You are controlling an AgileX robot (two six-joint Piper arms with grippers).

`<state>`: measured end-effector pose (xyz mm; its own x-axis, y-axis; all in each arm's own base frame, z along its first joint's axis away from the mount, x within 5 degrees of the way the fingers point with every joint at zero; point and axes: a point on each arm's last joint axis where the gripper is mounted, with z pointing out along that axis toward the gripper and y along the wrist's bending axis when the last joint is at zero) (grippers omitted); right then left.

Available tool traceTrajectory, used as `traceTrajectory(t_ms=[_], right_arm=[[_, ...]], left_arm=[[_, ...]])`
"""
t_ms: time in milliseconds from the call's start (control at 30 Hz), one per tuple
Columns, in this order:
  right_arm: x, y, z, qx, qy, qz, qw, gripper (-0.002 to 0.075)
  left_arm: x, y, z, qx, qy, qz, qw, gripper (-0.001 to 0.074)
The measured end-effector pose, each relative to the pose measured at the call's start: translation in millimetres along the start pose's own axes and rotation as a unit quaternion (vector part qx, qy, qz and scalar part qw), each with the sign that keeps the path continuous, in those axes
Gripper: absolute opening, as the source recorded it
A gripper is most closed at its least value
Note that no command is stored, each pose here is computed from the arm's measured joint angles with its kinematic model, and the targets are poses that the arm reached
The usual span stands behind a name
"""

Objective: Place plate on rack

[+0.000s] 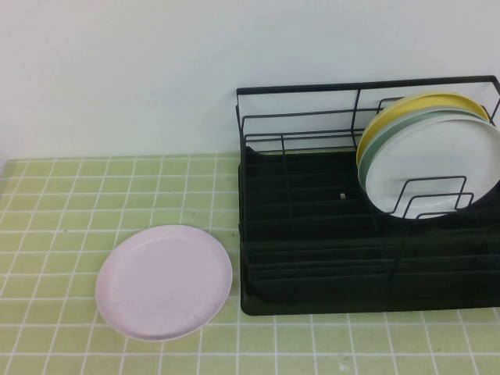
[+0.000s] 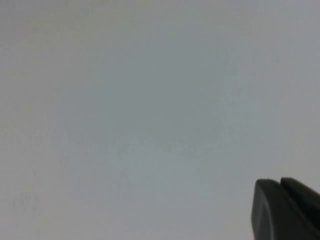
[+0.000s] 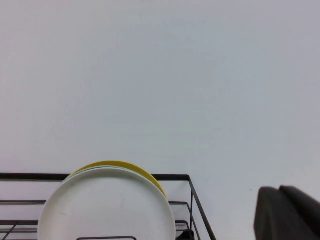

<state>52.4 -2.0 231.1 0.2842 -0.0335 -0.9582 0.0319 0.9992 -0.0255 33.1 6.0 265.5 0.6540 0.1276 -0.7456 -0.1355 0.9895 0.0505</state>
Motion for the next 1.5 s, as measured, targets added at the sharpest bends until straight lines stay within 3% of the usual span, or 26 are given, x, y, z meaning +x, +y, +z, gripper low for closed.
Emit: traceTrajectory(t_ms=[367, 567, 667, 900, 1033, 1267, 1400, 1500], right_arm=[[0, 0, 0, 0.000, -0.002, 0.000, 1.000, -0.0001], [-1, 0, 0, 0.000, -0.003, 0.000, 1.000, -0.0001], [-1, 0, 0, 0.000, -0.003, -0.010, 1.000, -0.0001], [-3, 0, 0, 0.001, -0.013, -0.016, 1.000, -0.0001], [-34, 0, 1, -0.003, -0.037, -0.043, 0.998, -0.0001], [-59, 1, 6, -0.022, 0.081, -0.048, 0.995, -0.0001], [-57, 2, 21, -0.036, 0.174, -0.067, 0.982, -0.0001], [-47, 3, 35, -0.048, 0.243, -0.083, 0.965, -0.0001]], left_arm=[[-22, 4, -3, -0.019, -0.123, -0.005, 0.992, 0.0000], [-35, 1, 15, 0.010, -0.034, -0.028, 0.999, 0.0000], [-45, -1, 22, 0.035, 0.080, -0.023, 0.996, 0.0000], [-40, -2, 24, 0.046, 0.147, -0.015, 0.988, 0.0000], [-25, -4, 19, 0.051, 0.195, -0.021, 0.979, -0.0004], [-9, -8, 10, 0.059, 0.296, -0.073, 0.951, 0.0000], [-12, -9, 11, 0.056, 0.317, -0.104, 0.941, 0.0000], [-10, -11, 19, 0.060, 0.380, -0.109, 0.917, 0.0000]])
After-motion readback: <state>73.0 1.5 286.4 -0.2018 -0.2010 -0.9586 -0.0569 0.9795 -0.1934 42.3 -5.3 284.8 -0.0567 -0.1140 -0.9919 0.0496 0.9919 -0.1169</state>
